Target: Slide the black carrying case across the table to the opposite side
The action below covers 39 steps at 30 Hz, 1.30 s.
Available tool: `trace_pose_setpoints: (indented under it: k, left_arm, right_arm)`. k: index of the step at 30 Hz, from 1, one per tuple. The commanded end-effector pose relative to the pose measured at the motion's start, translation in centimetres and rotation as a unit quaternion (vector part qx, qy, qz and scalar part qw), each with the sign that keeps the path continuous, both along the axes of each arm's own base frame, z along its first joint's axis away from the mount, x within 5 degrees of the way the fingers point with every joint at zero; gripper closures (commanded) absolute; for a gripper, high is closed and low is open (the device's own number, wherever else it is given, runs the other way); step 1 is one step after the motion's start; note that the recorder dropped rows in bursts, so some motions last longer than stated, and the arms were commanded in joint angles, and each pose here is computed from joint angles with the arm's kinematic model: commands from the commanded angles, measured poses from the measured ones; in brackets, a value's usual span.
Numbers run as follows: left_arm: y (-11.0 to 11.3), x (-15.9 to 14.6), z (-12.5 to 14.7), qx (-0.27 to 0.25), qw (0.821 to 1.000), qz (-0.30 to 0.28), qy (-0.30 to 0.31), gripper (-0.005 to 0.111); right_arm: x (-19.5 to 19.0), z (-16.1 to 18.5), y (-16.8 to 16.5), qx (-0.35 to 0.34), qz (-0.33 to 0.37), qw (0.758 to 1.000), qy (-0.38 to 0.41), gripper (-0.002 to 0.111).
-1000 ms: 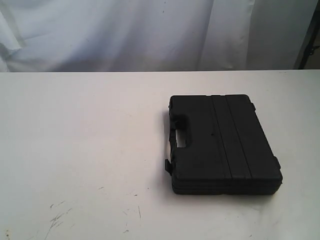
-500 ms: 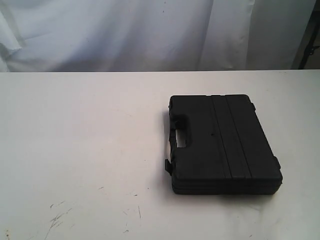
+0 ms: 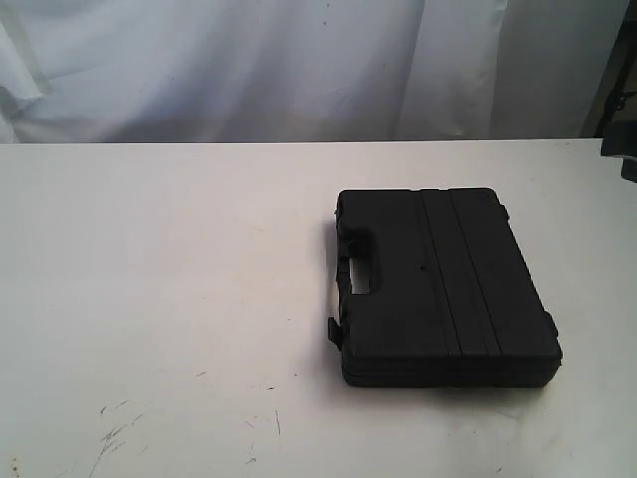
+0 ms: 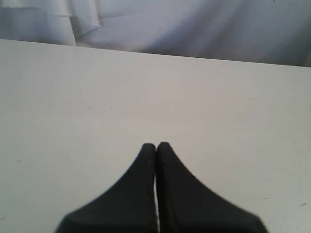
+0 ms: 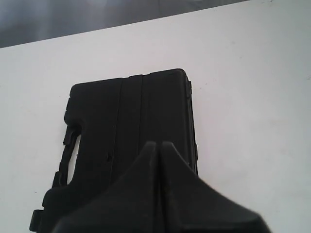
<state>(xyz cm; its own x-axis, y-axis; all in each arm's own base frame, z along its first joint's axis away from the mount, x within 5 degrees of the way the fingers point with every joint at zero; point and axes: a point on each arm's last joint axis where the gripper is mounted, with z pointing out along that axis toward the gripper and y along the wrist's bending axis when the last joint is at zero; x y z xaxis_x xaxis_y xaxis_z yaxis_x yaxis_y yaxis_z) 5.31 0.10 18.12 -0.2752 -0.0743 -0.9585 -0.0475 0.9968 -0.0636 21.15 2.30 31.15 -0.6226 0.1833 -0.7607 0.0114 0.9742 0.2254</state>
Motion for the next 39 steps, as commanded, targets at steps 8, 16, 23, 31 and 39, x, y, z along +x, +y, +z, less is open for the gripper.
trace_pose_setpoints:
  k: [8, 16, 23, 31, 39]
  left_arm:
    - [0.0, 0.0, 0.0, 0.001, 1.0, 0.001, -0.006, 0.107]
    - [0.0, 0.0, 0.0, 0.001, 1.0, 0.001, -0.006, 0.107]
    - [0.0, 0.0, 0.0, 0.001, 1.0, 0.001, -0.006, 0.107]
    - [0.0, 0.0, 0.0, 0.001, 1.0, 0.001, -0.006, 0.107]
    - [0.0, 0.0, 0.0, 0.001, 1.0, 0.001, -0.006, 0.107]
  right_arm:
    - [2.8, 0.2, 2.5, 0.005, 0.074, 0.995, 0.064, 0.108]
    - [7.1, 0.2, 7.0, 0.012, 0.126, 0.984, 0.127, 0.108]
    - [10.5, -1.3, 11.2, -0.002, 0.16, 0.972, 0.173, 0.108]
    - [13.4, -3.8, 14.6, -0.017, 0.181, 0.955, 0.234, 0.108]
    - [15.7, -6.3, 17.3, -0.031, 0.191, 0.938, 0.288, 0.108]
